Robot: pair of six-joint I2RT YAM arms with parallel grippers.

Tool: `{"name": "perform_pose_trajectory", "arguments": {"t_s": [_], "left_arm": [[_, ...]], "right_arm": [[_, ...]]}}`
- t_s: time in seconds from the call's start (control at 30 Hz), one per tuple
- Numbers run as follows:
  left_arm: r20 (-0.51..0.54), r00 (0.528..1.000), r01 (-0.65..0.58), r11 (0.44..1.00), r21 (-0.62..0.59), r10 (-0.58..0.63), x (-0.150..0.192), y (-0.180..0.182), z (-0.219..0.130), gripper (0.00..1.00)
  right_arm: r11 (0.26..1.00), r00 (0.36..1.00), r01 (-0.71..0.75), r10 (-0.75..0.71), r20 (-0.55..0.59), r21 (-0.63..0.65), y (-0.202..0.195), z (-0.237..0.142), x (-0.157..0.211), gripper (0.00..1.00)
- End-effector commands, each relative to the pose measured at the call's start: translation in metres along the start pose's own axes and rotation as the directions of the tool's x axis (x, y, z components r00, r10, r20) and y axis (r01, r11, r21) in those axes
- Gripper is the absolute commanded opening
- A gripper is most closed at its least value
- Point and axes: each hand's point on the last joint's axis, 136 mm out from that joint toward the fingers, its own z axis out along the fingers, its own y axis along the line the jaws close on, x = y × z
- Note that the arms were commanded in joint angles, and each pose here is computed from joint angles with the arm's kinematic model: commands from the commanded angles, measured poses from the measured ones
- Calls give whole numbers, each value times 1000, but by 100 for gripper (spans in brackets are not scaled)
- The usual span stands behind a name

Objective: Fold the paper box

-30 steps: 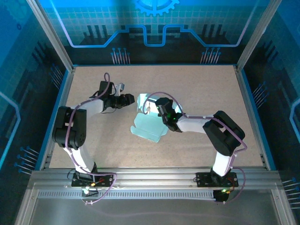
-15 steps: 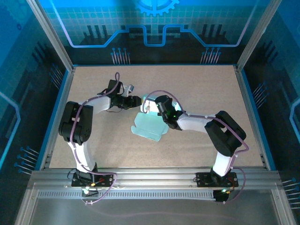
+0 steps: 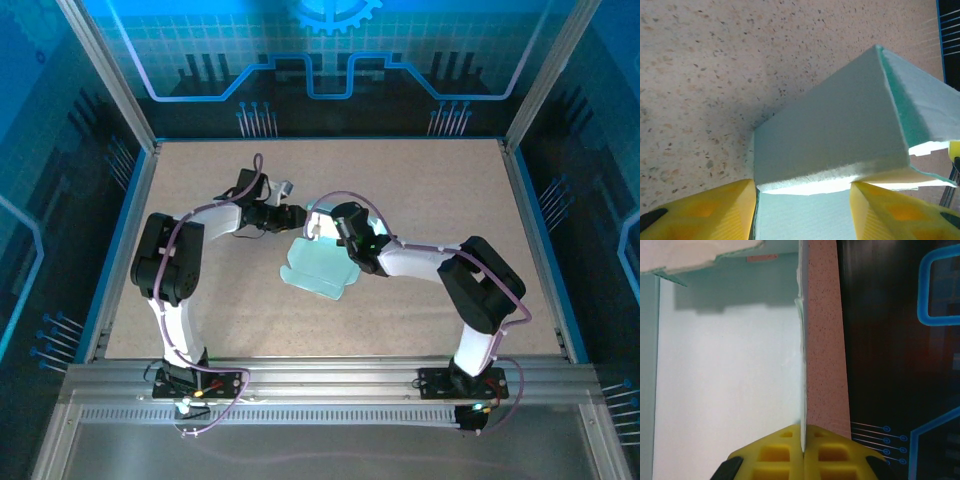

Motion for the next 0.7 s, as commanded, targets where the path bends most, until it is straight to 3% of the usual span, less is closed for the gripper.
{"name": "perform_pose_trajectory", "arguments": {"t_s": [0.0, 0.33, 0.6, 0.67], "left_arm": [[-14, 999, -42, 998, 46, 43, -1, -11, 3, 53], [5, 998, -64, 998, -5, 64, 1, -8, 16, 49], [62, 991, -112, 992, -64, 116, -8, -4, 16, 55], [71, 990, -120, 990, -70, 125, -8, -3, 16, 62]], "right_arm": [[1000, 999, -17, 18, 30, -18, -9, -4, -7, 0], [999, 999, -19, 22, 49, -46, -5, -5, -14, 0], [995, 998, -36, 41, 54, -95, 3, -8, -15, 0], [994, 998, -39, 45, 52, -105, 5, -7, -15, 0]]}}
